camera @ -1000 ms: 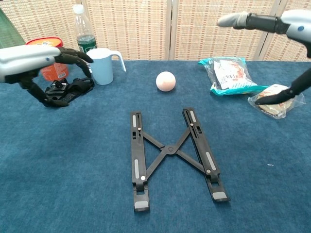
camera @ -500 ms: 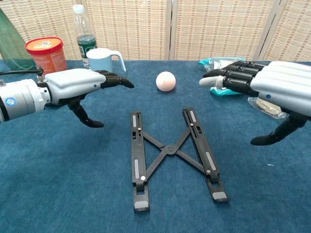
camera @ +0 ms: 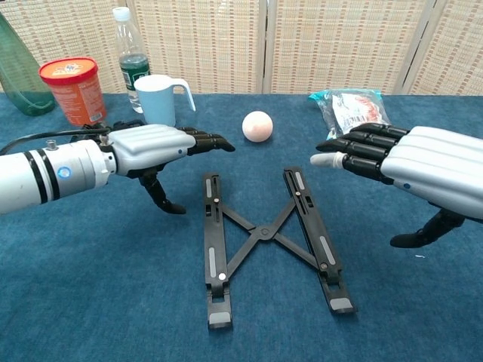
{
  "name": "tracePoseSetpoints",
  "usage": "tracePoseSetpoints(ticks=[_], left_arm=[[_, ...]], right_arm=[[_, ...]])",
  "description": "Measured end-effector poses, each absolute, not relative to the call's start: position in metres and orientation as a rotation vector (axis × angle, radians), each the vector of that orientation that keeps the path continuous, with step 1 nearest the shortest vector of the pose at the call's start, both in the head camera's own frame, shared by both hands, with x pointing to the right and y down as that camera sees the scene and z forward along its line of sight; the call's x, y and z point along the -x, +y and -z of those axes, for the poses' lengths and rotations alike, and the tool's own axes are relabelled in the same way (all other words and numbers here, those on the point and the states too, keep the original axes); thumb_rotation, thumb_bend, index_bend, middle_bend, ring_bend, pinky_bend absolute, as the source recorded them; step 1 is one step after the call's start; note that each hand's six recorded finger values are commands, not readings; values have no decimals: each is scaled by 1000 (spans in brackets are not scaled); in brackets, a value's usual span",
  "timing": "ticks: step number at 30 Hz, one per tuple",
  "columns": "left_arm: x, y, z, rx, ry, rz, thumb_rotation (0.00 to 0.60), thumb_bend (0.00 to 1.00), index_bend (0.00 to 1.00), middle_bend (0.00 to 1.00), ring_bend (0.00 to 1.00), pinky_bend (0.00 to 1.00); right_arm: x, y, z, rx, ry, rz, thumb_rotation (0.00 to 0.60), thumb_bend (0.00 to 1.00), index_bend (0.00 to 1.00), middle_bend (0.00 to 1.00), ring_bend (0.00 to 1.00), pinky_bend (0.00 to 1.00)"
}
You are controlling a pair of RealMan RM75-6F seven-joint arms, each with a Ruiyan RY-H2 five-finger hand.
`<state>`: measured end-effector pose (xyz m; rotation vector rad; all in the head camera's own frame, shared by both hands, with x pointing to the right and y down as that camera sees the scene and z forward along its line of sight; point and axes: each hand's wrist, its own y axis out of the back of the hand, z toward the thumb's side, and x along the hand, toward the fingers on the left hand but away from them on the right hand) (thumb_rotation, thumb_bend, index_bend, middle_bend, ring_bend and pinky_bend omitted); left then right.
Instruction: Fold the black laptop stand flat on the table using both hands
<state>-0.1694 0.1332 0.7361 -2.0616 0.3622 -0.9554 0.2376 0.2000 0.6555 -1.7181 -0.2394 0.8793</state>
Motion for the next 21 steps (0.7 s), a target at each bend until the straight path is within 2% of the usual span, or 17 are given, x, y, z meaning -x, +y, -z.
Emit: tracePoseSetpoints(ticks=[21], left_arm=[[160, 131, -751, 2131, 403, 997, 600, 151, 0, 14, 9, 0]], right_arm=[[-224, 215, -686, 1597, -217, -777, 600, 0, 0, 0, 0, 0]])
